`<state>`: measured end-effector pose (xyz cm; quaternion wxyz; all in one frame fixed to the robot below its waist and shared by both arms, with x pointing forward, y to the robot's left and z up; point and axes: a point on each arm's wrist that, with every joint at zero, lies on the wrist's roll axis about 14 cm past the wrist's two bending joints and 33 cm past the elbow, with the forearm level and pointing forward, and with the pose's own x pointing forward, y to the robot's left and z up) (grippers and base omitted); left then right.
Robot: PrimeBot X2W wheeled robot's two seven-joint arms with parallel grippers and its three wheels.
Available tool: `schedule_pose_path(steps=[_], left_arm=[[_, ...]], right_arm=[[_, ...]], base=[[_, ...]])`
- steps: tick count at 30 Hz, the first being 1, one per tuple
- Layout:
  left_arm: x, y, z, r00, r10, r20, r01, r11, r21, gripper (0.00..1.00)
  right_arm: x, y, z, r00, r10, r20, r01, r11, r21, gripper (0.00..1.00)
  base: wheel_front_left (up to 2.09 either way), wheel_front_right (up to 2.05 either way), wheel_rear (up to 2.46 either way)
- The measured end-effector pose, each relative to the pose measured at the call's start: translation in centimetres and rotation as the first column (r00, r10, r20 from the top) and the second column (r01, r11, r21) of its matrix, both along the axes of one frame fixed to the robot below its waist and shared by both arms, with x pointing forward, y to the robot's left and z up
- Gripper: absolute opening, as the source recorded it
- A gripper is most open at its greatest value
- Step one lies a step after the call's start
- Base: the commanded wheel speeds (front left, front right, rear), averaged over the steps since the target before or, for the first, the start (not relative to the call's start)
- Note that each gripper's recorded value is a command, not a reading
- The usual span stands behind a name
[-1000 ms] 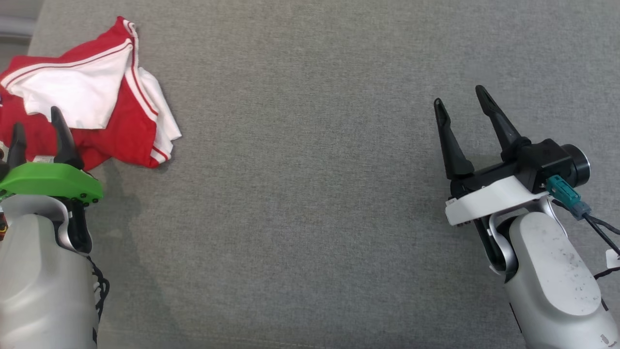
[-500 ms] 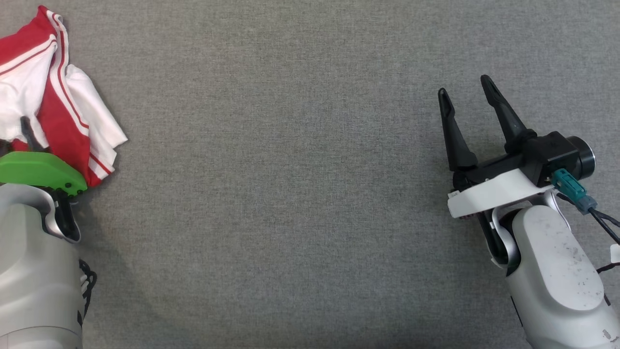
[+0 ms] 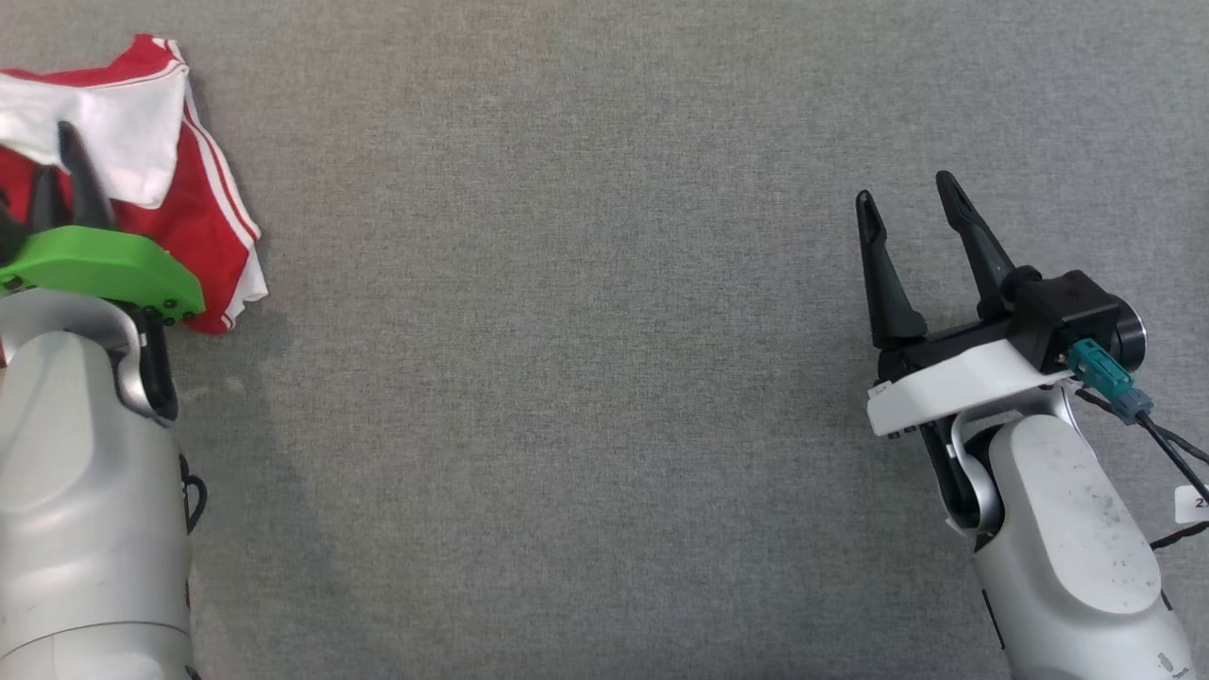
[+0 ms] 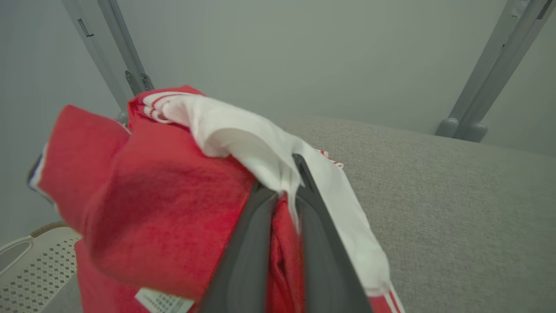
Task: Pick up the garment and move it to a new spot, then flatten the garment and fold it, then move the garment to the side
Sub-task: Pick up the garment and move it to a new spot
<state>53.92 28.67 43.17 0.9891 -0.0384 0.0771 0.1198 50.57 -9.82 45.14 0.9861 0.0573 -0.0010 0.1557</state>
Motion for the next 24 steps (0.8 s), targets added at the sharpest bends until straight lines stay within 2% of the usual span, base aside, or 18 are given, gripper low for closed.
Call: schedule_pose_path(steps=[7,13,17,22,24], left_arm=[[1.1,-6.9,2.9,0.978,-0.191,0.082,0.191,0.982,0.002,0.0],[0.9,-14.7,3.4,0.92,-0.377,0.106,0.38,0.925,-0.01,0.0],[-0.2,-20.1,2.7,0.855,-0.51,0.091,0.514,0.858,-0.015,0.0],[-2.7,-27.7,2.8,0.743,-0.656,0.129,0.669,0.735,-0.111,0.0],[-3.7,-29.9,2.8,0.712,-0.689,0.135,0.703,0.698,-0.138,0.0]], right_arm=[[-1.4,-1.1,1.5,0.999,-0.048,0.009,0.048,0.999,0.023,1.0],[-2.9,-3.4,2.3,0.993,-0.114,0.01,0.114,0.993,0.027,1.0],[-4.2,-5.2,2.6,0.987,-0.161,0.005,0.161,0.987,0.019,1.0],[-5.9,-7.4,3.0,0.975,-0.22,0.0,0.22,0.975,0.02,1.0],[-6.4,-8.3,3.3,0.97,-0.244,0.004,0.243,0.97,0.024,1.0]], base=[[0.0,0.0,0.0],[0.0,0.0,0.0],[0.0,0.0,0.0],[0.0,0.0,0.0],[0.0,0.0,0.0]])
